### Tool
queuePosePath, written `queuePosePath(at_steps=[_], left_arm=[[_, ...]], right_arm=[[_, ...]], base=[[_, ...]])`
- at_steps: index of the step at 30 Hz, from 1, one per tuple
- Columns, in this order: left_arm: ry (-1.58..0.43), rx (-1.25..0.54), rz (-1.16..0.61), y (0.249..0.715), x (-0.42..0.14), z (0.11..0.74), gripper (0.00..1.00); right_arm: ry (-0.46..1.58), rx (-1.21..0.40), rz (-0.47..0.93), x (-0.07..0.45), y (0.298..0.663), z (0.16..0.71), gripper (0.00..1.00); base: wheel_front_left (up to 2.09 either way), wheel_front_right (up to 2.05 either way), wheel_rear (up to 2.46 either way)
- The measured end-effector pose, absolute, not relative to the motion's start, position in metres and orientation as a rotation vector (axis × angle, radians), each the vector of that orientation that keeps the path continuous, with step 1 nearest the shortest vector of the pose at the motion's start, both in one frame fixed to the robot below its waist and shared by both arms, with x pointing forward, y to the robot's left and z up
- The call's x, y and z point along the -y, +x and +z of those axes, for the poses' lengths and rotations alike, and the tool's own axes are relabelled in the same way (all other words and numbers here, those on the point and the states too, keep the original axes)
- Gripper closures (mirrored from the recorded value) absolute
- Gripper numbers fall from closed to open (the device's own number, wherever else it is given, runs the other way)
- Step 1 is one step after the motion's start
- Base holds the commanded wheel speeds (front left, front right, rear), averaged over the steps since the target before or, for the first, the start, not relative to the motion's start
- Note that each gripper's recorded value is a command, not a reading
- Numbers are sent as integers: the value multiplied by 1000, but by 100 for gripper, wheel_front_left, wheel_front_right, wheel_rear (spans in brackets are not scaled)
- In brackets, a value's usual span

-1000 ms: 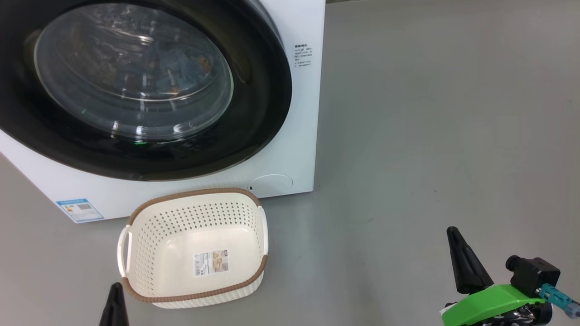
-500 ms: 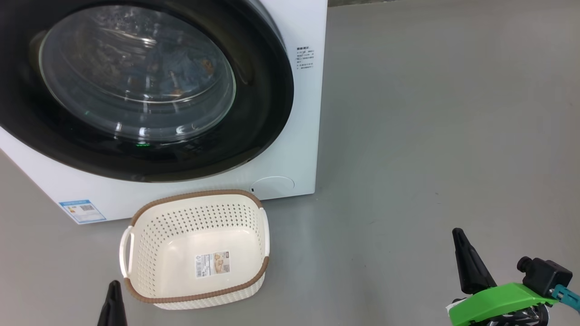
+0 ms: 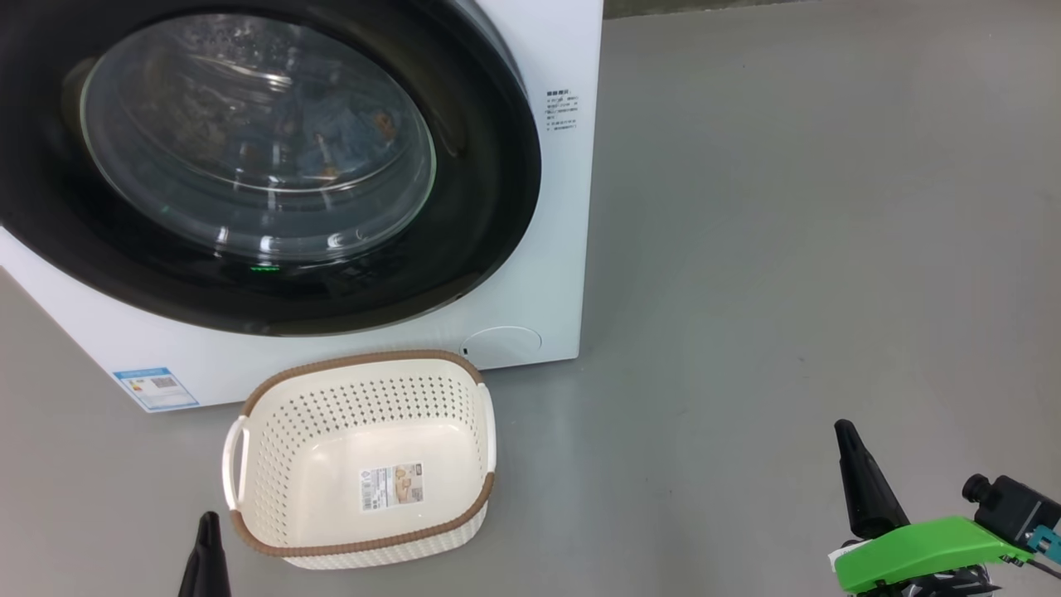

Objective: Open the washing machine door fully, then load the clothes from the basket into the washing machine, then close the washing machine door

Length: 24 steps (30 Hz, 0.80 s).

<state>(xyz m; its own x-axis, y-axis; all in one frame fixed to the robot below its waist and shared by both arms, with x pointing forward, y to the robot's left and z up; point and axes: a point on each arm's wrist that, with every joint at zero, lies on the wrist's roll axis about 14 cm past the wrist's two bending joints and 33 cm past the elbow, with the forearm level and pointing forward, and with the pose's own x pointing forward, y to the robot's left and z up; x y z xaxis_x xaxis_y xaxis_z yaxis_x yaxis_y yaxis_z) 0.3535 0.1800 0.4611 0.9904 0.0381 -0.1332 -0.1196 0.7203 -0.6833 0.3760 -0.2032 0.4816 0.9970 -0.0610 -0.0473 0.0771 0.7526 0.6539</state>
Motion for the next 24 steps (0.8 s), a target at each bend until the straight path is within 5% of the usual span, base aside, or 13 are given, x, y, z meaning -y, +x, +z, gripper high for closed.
queuePosePath(at_steps=[24], left_arm=[[-1015,-127,96,359,-182,462,100]], right_arm=[[977,-40,-99,207,375,479,100]], base=[[0,0,0]])
